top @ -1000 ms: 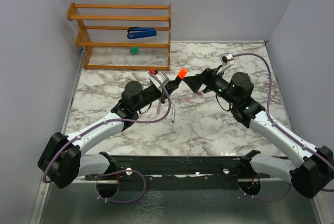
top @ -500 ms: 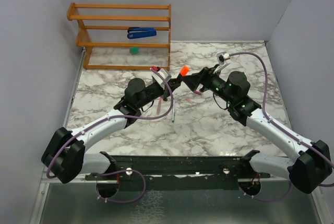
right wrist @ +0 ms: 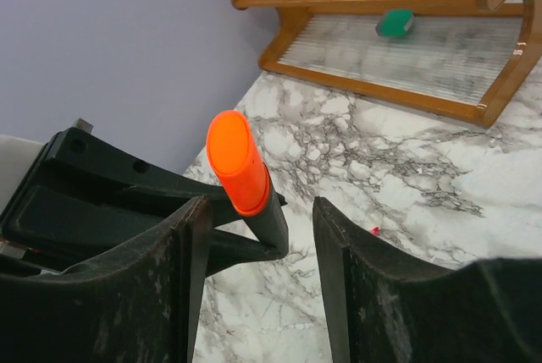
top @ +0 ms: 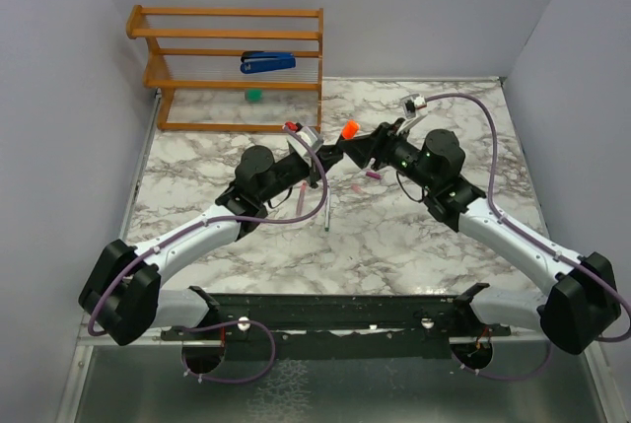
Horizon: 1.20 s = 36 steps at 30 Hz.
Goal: Insert the pens into the pen caps
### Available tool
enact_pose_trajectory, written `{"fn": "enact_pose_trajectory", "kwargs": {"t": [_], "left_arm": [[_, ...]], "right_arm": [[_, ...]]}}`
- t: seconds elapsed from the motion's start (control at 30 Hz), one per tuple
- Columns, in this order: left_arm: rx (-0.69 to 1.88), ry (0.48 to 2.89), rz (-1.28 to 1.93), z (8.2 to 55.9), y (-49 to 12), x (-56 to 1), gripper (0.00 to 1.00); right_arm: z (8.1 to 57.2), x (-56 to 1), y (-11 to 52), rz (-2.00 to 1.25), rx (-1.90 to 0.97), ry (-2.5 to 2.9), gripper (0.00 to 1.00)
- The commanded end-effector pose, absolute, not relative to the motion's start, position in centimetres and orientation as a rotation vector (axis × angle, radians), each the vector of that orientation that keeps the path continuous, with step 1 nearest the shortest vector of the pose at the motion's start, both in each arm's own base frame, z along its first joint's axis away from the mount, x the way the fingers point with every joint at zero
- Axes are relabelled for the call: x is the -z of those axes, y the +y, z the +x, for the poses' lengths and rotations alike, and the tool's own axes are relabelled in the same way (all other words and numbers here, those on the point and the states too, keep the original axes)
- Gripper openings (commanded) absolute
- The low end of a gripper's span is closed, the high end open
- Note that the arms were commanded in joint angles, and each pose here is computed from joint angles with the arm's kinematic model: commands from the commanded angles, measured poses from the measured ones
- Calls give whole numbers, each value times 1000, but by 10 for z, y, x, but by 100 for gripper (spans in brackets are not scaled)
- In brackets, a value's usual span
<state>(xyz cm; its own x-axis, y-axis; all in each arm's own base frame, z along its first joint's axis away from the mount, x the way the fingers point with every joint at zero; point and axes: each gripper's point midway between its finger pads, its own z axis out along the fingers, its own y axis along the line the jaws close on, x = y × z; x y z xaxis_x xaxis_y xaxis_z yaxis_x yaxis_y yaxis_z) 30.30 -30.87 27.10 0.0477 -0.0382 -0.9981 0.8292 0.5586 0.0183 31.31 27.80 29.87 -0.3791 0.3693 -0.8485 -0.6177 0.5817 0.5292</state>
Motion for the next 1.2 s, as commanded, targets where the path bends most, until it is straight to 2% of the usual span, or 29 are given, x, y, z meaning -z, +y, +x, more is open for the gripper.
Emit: {"fn": "enact_pose_trajectory", "kwargs": {"t": [0.0, 0.33, 0.43, 0.5, 0.7, 0.77, 0.8, 0.87, 1.0, 1.17], "left_arm": [[813, 1331, 750, 298, -317, -287, 0], [819, 1322, 752, 298, -319, -290, 0], [820, 1321, 756, 297, -319, -290, 0], [818, 1323, 760, 298, -319, -288, 0], [790, 1302, 800, 293, -316, -284, 0], [784, 1296, 808, 291, -314, -283, 28], [788, 1292, 817, 289, -313, -283, 38], [807, 1275, 848, 283, -311, -283, 49], [871, 1252, 910, 273, -303, -280, 55], [1043, 1313, 915, 278, -276, -276, 56]], "right_arm": [[311, -316, 289, -248, -1107, 1600, 51], [312, -312, 293, -259, -1121, 1607, 35], [312, -311, 294, -262, -1123, 1607, 19], [312, -310, 294, -263, -1123, 1610, 2], [309, -310, 292, -278, -1109, 1612, 0], [307, -313, 291, -296, -1102, 1606, 0], [306, -316, 291, -309, -1101, 1600, 1], [303, -321, 290, -336, -1093, 1587, 0], [296, -334, 289, -388, -1079, 1562, 0], [281, -353, 288, -493, -1078, 1503, 0]]}}
